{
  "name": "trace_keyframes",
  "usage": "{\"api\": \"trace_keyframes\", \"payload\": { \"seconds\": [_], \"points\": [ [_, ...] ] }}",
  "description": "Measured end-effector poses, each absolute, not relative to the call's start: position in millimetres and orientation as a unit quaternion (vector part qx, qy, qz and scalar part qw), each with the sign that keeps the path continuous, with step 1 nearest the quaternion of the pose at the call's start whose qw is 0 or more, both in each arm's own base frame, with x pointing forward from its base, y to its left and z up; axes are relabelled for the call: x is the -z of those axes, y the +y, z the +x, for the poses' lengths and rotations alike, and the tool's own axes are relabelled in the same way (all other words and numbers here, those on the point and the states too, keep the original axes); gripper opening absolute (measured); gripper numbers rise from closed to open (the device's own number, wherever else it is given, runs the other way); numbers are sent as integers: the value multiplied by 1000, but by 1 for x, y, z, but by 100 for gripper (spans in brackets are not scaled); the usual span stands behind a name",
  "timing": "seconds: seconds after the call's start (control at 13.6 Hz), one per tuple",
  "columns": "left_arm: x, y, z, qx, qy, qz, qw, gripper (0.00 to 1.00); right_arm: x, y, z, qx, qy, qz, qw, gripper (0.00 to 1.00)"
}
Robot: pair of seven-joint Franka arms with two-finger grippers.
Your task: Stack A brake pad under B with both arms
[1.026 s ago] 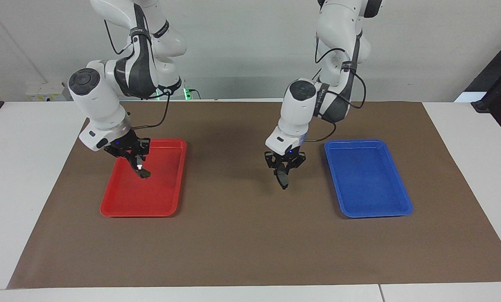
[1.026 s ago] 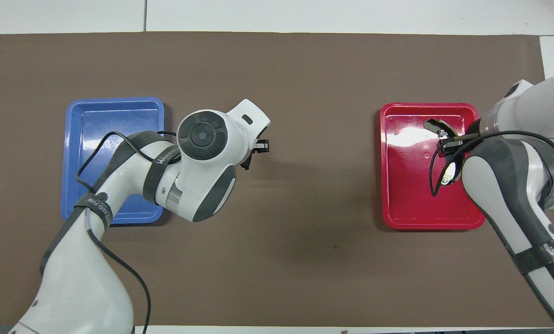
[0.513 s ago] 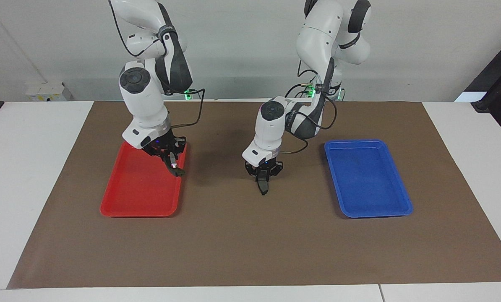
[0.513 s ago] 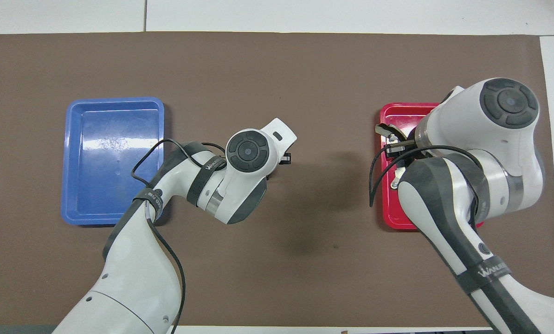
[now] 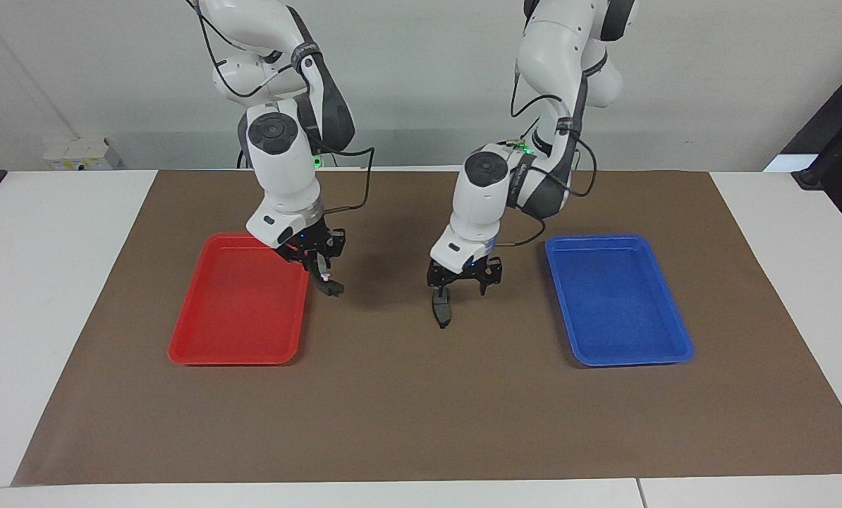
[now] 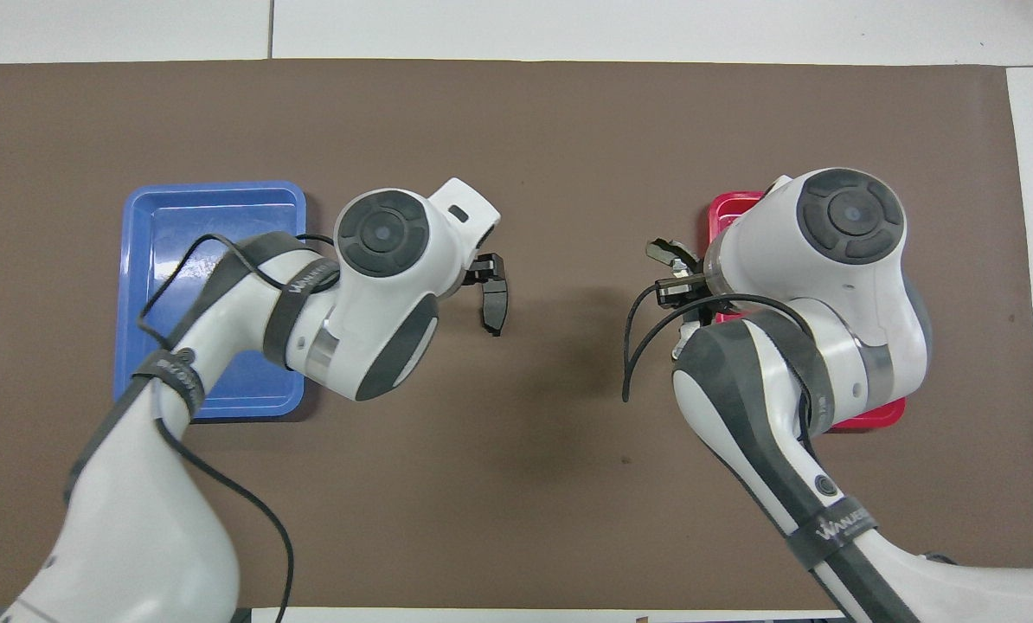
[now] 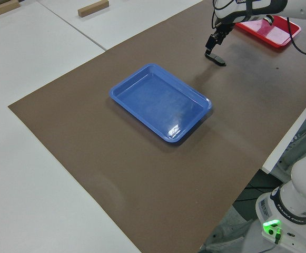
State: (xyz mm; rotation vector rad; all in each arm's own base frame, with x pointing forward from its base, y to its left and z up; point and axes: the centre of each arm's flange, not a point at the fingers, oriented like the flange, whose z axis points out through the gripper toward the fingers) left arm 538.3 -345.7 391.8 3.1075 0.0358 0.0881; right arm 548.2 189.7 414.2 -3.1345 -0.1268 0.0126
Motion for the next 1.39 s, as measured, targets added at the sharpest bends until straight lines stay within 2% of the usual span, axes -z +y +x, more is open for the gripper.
{"api": "trace_keyframes", "payload": {
  "seconds": [0.22,0.51,0.73,0.88,1.17,1.39],
  "points": [
    [-447,-245,557,-4,58,998,7,99,-405,233,558,-2,-30,-1000,8,43],
    [-472,-122,580,2,41,999,8,99,-375,323,572,-5,-12,-1000,18,43],
    [-506,-37,576,-6,22,1000,14,99,-345,363,571,1,-17,-1000,24,43],
    [-537,-1,565,-9,25,1000,17,99,-336,376,566,3,-19,-999,25,43],
    [-603,26,551,-6,23,1000,18,100,-330,386,561,3,7,-1000,26,43],
    [-631,43,543,9,13,1000,18,100,-325,388,559,1,42,-999,25,43]
  ]
}}
